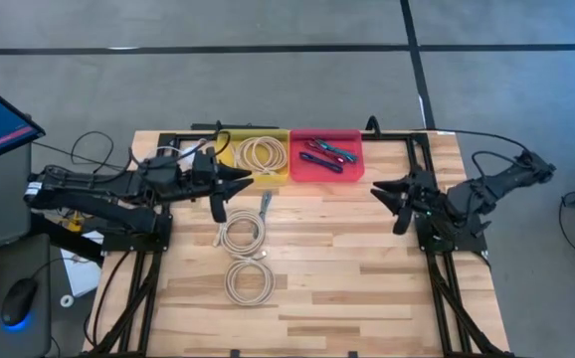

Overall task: Pick & Place USB Port
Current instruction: Put the large white charger cable into the yellow bin

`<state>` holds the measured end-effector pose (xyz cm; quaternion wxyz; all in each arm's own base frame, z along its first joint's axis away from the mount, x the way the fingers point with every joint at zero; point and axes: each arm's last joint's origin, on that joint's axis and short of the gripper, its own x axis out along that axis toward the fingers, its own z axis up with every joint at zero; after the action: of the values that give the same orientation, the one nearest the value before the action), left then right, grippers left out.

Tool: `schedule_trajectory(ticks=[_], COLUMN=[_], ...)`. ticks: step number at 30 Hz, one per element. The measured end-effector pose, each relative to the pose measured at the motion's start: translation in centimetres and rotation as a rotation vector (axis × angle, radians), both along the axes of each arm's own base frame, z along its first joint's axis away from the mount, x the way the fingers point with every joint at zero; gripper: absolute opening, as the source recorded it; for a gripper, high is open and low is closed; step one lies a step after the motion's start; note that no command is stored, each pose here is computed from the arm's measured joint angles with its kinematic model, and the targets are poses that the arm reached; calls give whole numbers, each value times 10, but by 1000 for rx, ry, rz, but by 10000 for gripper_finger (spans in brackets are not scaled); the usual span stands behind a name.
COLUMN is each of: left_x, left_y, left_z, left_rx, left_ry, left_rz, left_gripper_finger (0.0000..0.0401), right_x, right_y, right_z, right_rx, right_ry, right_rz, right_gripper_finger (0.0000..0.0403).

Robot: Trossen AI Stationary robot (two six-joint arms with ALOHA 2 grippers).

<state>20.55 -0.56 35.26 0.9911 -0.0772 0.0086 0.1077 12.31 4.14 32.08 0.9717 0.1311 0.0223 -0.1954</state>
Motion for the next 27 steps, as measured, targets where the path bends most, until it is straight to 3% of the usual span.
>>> schedule_trajectory(ticks=[17, 23, 27], left_x=[7, 29, 44], left_y=[14, 16, 31], left_z=[-3, -21, -37], left_rx=[-26, -79, -201], left_ry=[-1, 65, 97], left_rz=[68, 77, 159], left_gripper_finger=[102, 102, 101], right_x=[0, -1, -1], right_y=[-37, -47, -53], right_z=[6, 0, -3], right_rx=[-111, -101, -94], right_ry=[20, 79, 111], right_rz=[245, 213, 169], right_gripper_finger=[107, 107, 107])
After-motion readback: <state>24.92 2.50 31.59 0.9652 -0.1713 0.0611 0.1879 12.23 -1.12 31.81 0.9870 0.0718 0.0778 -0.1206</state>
